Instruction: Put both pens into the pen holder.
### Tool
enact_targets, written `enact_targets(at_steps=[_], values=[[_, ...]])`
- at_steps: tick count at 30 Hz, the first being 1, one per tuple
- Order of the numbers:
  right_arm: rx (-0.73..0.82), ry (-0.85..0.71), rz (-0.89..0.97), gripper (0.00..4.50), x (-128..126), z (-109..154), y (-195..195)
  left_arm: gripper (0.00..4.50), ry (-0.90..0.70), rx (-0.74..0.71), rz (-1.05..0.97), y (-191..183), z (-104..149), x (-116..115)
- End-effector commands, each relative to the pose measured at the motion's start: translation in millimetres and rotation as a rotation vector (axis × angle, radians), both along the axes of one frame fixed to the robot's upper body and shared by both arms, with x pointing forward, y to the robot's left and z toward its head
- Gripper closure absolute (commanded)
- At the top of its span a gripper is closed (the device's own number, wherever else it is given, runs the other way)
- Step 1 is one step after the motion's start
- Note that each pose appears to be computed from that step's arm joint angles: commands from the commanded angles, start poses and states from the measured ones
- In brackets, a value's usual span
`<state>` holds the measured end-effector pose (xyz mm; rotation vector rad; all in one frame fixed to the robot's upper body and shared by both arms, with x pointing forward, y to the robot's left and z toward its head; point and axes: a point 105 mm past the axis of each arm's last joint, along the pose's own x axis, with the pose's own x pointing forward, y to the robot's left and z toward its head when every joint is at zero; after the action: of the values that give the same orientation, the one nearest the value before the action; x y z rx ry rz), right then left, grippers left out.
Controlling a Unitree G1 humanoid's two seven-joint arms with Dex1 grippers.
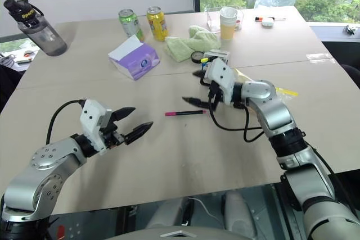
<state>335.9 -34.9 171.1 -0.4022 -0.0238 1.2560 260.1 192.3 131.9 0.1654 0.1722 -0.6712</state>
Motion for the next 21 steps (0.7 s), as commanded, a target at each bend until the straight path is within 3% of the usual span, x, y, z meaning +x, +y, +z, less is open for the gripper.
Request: enact_targets(at_steps=[1,6,12,21], values=[[-0.152,0.033,0.017,0.08,-9,-22,-1,0.3,0.001,0.061,-0.042,11,2,-11],[-0.198,0.057,0.009,0.08,-4,-21,16,0.3,0.071,0.085,-0.079,17,-8,-25],[-0.415,0.125,0.071,0.08,-9,-20,28,0.3,0.061,0.084,-0.067,18,-7,-23],[-0.702,0.026,-0.027,0.08,18,-2,26,0.3,0.05,0.068,-0.063,9,-10,-23]])
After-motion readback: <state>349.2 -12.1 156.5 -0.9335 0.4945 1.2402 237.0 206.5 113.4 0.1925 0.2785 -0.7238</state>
